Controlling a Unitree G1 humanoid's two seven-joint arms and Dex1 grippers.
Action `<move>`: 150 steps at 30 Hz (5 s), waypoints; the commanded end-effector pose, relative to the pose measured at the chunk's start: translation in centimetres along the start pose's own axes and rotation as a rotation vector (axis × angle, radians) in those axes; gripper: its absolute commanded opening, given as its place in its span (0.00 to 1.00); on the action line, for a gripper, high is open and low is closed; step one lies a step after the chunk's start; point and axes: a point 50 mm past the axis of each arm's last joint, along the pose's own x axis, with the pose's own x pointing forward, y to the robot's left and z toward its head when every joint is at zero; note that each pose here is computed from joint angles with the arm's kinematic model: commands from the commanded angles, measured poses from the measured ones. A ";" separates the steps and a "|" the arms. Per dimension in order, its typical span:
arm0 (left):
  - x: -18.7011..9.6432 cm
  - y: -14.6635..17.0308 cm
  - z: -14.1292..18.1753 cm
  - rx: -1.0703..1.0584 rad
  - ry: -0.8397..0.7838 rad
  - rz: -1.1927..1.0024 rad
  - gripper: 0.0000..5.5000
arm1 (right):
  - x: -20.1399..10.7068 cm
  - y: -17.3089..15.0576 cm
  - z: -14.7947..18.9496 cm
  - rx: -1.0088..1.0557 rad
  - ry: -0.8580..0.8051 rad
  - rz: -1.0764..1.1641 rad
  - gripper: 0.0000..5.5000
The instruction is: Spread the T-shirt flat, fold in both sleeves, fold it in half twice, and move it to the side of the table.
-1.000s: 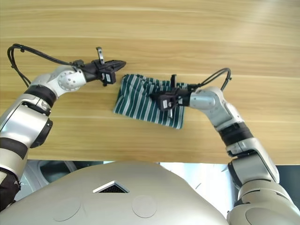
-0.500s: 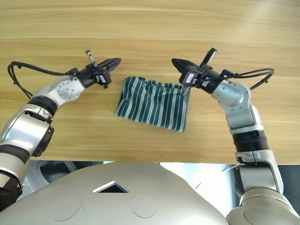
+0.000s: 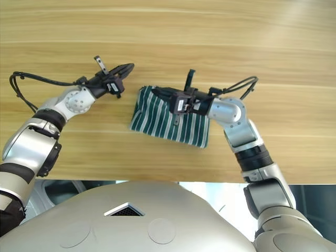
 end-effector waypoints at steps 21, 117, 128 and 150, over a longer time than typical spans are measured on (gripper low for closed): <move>-0.5 -3.6 -0.6 -0.033 0.094 -0.093 0.00 | -4.3 0.0 -14.5 0.388 0.741 -0.367 0.01; -6.1 -1.9 -8.3 -0.986 0.862 0.762 0.00 | 0.7 -3.1 -13.4 0.502 0.778 -1.007 0.01; -5.2 -1.3 -8.1 -1.052 0.821 0.769 0.00 | 0.5 -3.3 -13.4 0.377 0.827 -0.967 0.01; -4.1 -1.8 -7.7 -1.048 0.833 0.704 0.00 | -0.4 -2.9 -13.8 0.296 0.882 -0.971 0.01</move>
